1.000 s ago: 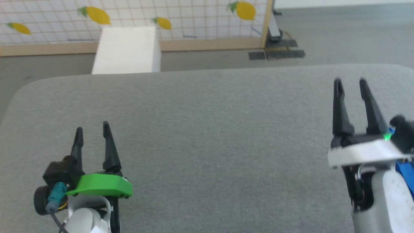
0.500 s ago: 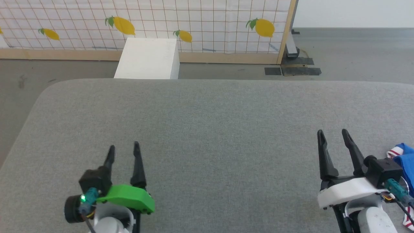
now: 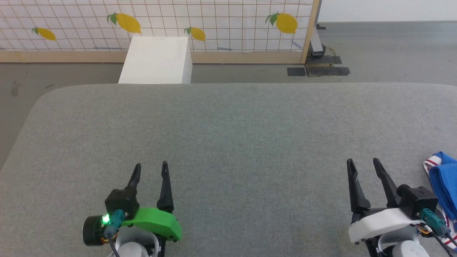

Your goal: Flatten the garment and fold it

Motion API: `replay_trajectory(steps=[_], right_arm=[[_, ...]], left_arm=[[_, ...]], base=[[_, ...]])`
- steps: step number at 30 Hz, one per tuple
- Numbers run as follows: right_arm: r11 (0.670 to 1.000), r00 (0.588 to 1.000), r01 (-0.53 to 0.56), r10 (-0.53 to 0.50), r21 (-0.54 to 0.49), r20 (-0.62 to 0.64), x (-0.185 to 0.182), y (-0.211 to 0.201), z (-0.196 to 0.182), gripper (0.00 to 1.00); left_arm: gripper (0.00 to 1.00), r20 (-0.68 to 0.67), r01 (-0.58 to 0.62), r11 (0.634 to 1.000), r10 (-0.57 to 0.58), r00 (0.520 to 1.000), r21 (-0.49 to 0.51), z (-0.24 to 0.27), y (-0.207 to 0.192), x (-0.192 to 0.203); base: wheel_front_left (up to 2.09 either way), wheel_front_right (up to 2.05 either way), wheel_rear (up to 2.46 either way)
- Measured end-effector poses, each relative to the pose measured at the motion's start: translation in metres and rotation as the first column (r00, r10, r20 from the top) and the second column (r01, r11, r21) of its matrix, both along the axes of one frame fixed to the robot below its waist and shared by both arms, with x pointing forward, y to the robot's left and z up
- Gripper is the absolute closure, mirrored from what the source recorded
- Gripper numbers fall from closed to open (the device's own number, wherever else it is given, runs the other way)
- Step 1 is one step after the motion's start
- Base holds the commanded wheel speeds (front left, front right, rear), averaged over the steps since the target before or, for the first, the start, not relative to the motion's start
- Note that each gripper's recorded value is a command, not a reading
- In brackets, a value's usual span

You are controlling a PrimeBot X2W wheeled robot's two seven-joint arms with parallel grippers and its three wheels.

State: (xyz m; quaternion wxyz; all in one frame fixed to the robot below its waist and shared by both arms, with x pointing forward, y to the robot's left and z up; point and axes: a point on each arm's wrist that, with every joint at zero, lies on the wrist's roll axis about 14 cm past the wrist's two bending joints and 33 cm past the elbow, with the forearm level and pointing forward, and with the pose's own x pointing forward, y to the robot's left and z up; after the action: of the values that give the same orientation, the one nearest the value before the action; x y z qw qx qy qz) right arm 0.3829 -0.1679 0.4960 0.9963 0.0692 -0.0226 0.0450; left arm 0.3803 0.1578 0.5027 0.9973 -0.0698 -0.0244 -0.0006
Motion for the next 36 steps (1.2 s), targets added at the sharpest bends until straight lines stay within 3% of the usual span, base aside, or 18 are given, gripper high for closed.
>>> replay_trajectory(steps=[2,3,36], right_arm=[[1.0,1.0,0.003,-0.003,0.006,-0.001,-0.001,-0.001,0.0,0.0],[1.0,1.0,0.004,-0.004,0.007,-0.002,-0.001,-0.001,0.0,1.0],[0.999,1.0,-0.012,0.012,-0.033,-0.003,0.0,0.002,0.009,1.0]], left_arm=[[0.0,0.011,0.005,1.0,-0.005,1.0,0.006,0.003,-0.002,0.0],[1.0,0.012,0.006,1.0,-0.006,1.0,0.003,0.004,-0.002,0.001],[1.0,0.01,0.01,0.999,-0.011,1.0,0.038,0.013,0.002,0.003]], base=[[0.0,0.0,0.0],[0.0,0.0,0.0],[0.0,0.0,0.0]])
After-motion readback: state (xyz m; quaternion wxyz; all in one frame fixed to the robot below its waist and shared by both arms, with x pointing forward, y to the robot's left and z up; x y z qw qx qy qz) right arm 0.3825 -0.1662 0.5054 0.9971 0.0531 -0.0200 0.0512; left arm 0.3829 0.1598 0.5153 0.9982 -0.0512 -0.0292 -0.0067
